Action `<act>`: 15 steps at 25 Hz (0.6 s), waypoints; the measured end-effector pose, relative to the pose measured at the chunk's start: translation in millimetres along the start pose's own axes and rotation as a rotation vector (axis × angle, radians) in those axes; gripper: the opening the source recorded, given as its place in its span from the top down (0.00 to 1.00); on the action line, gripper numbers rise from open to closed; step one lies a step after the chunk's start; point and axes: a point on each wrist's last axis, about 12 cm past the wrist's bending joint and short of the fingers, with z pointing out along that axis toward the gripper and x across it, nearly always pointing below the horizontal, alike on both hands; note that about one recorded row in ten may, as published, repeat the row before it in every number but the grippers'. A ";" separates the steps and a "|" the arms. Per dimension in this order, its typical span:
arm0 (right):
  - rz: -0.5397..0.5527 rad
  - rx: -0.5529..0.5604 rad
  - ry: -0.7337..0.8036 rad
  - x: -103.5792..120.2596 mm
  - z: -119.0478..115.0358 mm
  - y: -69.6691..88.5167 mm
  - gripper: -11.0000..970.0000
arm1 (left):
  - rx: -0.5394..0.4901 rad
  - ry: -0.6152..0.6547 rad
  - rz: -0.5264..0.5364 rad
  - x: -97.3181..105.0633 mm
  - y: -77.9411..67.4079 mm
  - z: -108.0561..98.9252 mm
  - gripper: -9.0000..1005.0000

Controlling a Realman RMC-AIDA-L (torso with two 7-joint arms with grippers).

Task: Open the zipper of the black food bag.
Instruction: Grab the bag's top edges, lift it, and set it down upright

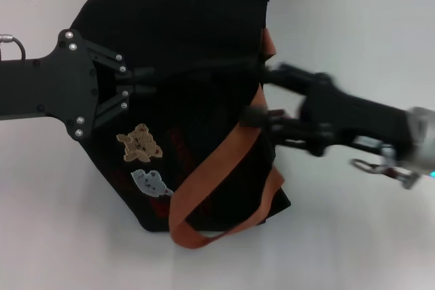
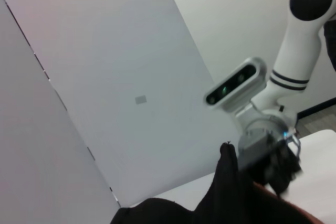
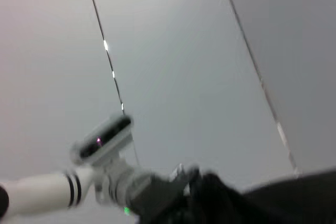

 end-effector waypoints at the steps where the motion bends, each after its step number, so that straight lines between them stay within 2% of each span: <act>1: 0.008 -0.009 0.025 2.3 5.4 -1.0 0.21 | -0.001 -0.001 0.001 -0.1 0.2 0.0 0.92; 4: 0.020 -0.025 0.048 6.9 3.8 2.7 0.21 | -0.009 -0.001 0.002 -0.4 0.1 -1.8 0.92; 10: 0.023 0.042 0.034 12.7 -23.2 9.4 0.21 | -0.029 -0.009 0.004 -1.5 -0.1 -6.0 0.92; 15: 0.020 0.041 0.019 11.6 -24.8 10.6 0.21 | -0.031 -0.016 0.005 -2.7 -0.1 -7.2 0.92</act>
